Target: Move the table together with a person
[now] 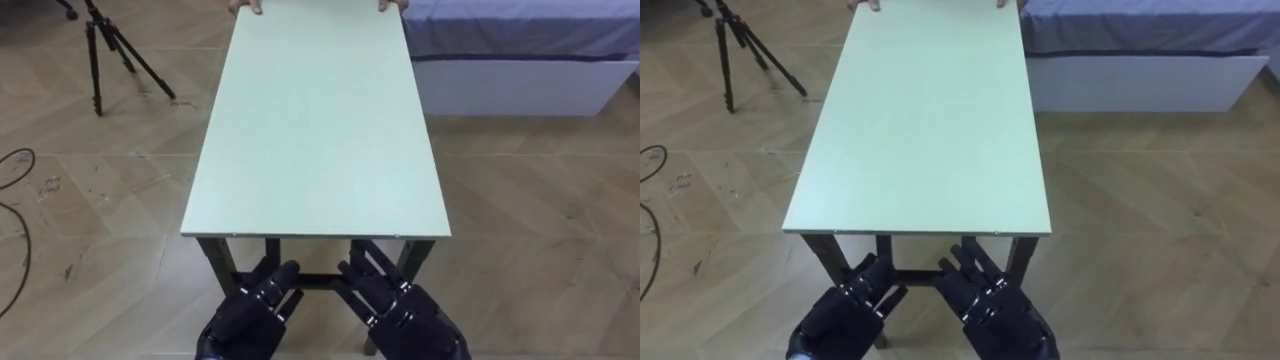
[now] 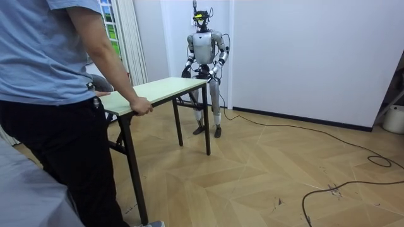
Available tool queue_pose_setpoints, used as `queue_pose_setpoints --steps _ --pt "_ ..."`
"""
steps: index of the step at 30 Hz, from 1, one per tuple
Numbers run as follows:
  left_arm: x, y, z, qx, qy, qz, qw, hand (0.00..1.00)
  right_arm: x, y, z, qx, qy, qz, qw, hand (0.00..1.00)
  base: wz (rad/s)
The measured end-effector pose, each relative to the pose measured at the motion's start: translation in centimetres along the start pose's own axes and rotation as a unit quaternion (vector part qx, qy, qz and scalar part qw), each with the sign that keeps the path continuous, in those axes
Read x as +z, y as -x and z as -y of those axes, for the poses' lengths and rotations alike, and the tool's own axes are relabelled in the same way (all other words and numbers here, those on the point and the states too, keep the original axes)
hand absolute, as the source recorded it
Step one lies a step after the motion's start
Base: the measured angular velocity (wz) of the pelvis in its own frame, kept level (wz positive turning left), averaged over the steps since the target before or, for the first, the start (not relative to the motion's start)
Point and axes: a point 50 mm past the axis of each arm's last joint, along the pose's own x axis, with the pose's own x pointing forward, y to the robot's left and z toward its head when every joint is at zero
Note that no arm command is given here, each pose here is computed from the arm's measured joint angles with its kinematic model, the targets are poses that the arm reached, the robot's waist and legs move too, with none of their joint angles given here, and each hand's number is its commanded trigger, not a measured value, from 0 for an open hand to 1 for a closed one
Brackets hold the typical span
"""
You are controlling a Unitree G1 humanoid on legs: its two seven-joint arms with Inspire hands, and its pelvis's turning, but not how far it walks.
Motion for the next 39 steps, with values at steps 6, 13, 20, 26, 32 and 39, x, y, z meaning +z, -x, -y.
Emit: queue_pose_setpoints --steps 6,13,20,26,32,39 --pt "0.5 -0.1 0.0 0.0 -0.001 0.01 1.0 0.0 0.0 0.0 0.0 0.001 -0.01 0.004 1.0 0.0 -0.02" --pt "2.7 -0.9 0.8 -0.015 -0.009 0.048 0.999 0.0 0.5 -0.1 -0.1 -0.004 -0.033 0.017 0.999 0.0 0.0" --pt "3.6 -1.0 0.8 -0.014 -0.007 0.066 0.998 0.0 0.8 0.0 -0.2 -0.011 -0.027 0.013 0.999 0.0 0.0" --pt "3.6 -1.1 0.7 -0.011 -0.001 0.069 0.998 0.0 1.0 -0.7 -0.3 -0.018 -0.027 0.008 0.999 0.0 -0.03" --pt "3.6 -1.1 0.5 0.006 0.001 0.067 0.998 0.0 1.9 -1.9 -0.7 -0.033 -0.018 0.012 0.999 0.0 -0.01" --pt "4.0 -1.6 0.9 0.022 -0.002 0.071 0.997 0.0 2.2 -2.4 -0.8 -0.048 -0.029 0.019 0.998 0.0 0.0"
